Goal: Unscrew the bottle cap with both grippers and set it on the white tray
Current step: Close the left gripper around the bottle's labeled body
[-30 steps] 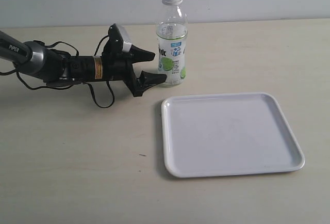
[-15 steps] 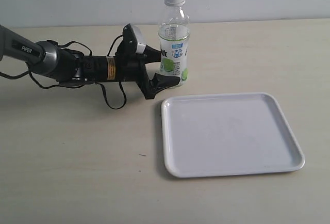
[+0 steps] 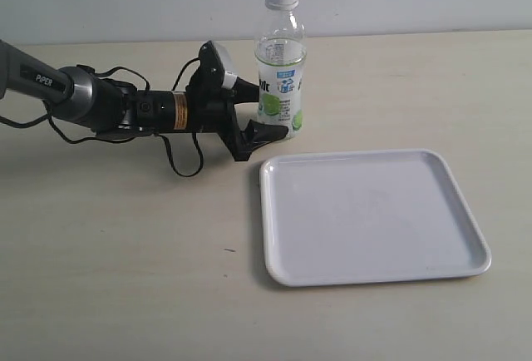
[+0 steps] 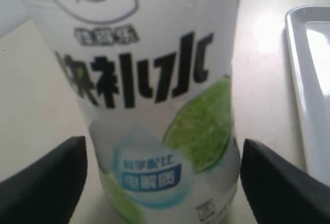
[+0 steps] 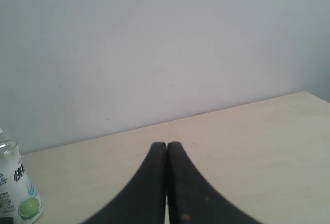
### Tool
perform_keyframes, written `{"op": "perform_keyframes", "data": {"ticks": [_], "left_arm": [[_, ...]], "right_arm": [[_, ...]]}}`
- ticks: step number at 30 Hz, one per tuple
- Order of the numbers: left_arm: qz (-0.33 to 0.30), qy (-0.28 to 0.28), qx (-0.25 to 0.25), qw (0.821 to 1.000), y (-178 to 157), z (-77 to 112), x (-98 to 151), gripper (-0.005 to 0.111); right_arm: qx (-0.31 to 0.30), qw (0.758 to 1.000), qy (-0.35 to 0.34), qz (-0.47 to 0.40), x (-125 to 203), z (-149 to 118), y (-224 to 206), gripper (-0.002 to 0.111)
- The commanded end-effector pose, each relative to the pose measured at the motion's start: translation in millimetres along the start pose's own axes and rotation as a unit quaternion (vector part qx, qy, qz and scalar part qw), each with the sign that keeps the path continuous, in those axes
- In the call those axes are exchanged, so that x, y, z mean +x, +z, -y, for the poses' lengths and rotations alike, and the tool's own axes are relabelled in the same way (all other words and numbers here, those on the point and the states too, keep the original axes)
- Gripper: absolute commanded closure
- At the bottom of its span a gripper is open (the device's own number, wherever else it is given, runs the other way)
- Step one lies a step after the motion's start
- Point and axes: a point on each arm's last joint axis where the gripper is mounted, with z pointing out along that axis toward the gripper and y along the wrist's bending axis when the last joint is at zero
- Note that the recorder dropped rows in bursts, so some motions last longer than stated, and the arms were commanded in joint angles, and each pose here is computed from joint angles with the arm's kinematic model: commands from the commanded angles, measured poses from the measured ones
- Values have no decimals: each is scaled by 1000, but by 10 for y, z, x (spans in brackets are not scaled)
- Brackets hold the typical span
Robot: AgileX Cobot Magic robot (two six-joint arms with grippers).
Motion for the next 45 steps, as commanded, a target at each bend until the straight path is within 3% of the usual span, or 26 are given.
{"op": "perform_keyframes", "data": {"ticks": [1, 13, 31, 35, 42, 45], "left_arm": [[4, -3, -5, 1000, 11, -10, -42, 29], [38, -15, -3, 999, 68, 42, -129, 29], [25, -4, -26, 999, 174, 94, -151, 30], [20, -3, -27, 999, 177, 94, -144, 48], [21, -4, -28, 999, 177, 93, -144, 107], [23, -7, -30, 999, 176, 88, -149, 106]], "right_arm": [[1, 1000, -1, 3, 8, 3, -3, 108], [1, 1000, -1, 3, 8, 3, -3, 108], [1, 1000, -1, 3, 8, 3, -3, 108], [1, 1000, -1, 3, 8, 3, -3, 108], [1, 1000, -1, 3, 8, 3, -3, 108], [1, 1000, -1, 3, 8, 3, -3, 108]]}}
